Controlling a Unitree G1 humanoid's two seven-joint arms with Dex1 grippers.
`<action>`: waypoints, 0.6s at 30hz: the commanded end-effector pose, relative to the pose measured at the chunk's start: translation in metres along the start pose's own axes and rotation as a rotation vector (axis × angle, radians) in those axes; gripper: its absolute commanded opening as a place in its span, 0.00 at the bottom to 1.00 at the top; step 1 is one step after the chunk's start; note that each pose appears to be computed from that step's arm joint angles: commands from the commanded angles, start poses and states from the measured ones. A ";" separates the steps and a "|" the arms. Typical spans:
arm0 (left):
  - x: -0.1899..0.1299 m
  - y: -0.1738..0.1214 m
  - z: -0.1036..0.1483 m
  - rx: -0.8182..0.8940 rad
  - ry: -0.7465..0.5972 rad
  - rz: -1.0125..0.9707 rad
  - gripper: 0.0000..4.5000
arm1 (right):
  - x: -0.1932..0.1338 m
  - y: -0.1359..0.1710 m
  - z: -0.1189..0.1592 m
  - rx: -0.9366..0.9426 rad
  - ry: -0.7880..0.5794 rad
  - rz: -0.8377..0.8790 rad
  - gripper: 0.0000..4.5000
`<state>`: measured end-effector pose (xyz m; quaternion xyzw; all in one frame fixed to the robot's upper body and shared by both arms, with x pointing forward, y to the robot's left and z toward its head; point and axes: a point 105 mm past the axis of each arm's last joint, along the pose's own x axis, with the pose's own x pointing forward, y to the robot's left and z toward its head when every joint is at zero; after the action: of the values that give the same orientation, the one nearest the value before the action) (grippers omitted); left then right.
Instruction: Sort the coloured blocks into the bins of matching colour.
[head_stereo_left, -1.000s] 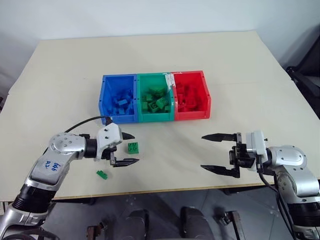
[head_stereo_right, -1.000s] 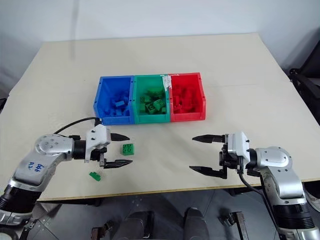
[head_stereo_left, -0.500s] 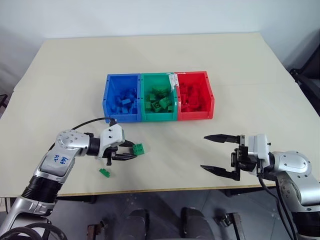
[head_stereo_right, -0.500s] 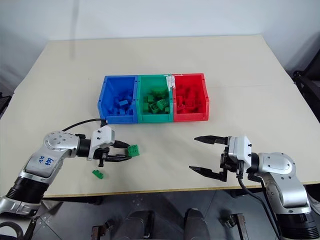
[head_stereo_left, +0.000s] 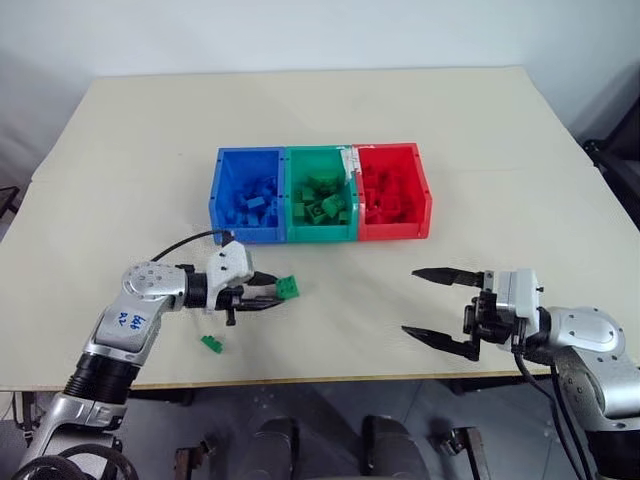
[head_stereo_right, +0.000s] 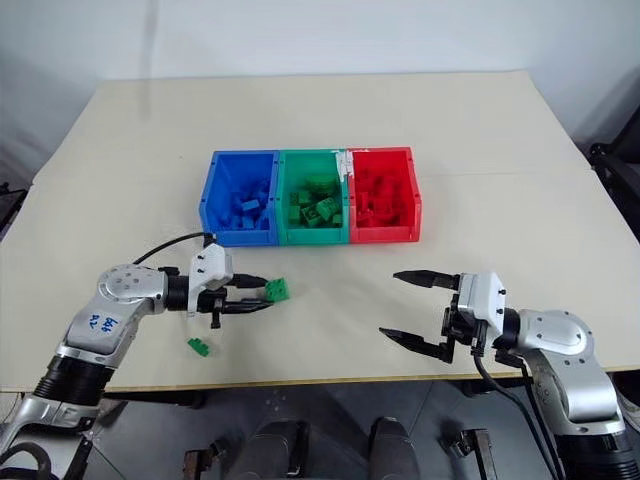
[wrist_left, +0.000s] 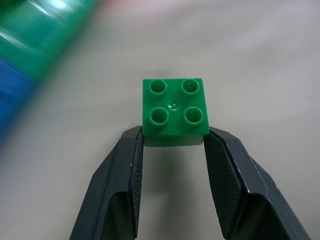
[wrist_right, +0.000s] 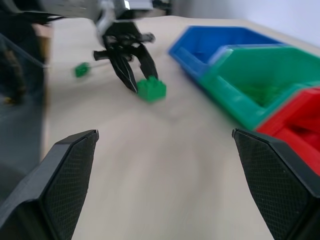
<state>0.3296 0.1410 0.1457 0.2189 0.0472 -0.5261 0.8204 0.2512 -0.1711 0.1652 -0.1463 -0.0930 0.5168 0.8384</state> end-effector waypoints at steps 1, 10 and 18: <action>0.001 0.029 0.047 0.017 -0.154 0.144 0.36 | -0.015 -0.014 0.020 -0.038 -0.064 -0.174 1.00; 0.060 0.068 0.087 0.005 -0.273 0.247 0.36 | -0.022 -0.022 0.027 -0.054 -0.082 -0.326 1.00; 0.076 0.081 0.094 0.009 -0.287 0.288 0.63 | -0.014 -0.018 0.032 -0.060 -0.095 -0.329 1.00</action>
<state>0.4232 0.0652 0.2174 0.1390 -0.0741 -0.4281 0.8899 0.2538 -0.1913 0.1938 -0.1223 -0.1551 0.3725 0.9068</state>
